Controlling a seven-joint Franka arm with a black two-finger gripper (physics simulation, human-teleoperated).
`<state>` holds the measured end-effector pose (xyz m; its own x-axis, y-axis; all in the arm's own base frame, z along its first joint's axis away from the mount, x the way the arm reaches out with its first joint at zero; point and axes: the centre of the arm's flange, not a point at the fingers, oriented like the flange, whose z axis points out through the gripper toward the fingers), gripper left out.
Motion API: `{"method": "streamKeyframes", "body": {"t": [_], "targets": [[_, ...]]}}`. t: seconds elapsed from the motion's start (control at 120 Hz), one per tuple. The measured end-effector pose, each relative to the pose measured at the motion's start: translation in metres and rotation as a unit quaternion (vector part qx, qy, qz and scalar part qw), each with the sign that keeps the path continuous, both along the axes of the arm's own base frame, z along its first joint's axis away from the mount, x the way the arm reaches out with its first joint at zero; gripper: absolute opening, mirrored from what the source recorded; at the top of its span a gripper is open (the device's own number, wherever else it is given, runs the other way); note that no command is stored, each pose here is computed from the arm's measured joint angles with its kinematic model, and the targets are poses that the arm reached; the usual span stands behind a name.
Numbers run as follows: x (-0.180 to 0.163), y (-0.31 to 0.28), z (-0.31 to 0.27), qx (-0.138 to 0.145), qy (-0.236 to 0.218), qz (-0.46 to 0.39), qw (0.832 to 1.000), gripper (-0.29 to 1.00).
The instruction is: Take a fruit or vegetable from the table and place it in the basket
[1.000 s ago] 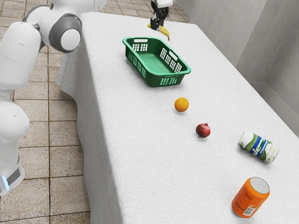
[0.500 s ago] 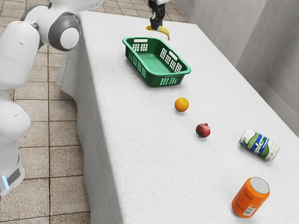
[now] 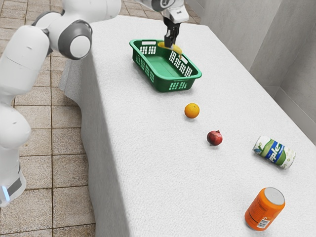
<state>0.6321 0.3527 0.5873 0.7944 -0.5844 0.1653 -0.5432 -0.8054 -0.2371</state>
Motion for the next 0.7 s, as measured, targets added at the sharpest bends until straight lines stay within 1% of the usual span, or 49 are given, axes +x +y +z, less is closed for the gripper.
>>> {"method": "streamKeyframes", "body": {"t": [0.133, 0.242, 0.317, 0.442, 0.467, 0.542, 0.583, 0.642, 0.7], "targets": [[0.000, 0.005, -0.008, -0.002, 0.005, 0.009, 1.000, 0.08], [-0.009, 0.026, -0.014, 0.000, 0.011, 0.032, 0.999, 0.08], [-0.016, 0.039, -0.015, 0.001, 0.009, 0.047, 0.999, 0.08], [-0.016, 0.043, -0.017, 0.003, 0.007, 0.055, 0.998, 0.08], [-0.016, 0.043, -0.017, 0.004, 0.007, 0.056, 0.998, 0.13], [-0.015, 0.041, -0.016, 0.005, 0.004, 0.056, 0.998, 0.35], [-0.013, 0.039, -0.015, 0.006, 0.002, 0.055, 0.998, 0.44], [-0.012, 0.038, -0.014, 0.008, -0.001, 0.055, 0.998, 0.53], [-0.010, 0.037, -0.013, 0.009, -0.005, 0.055, 0.998, 0.59]]}}
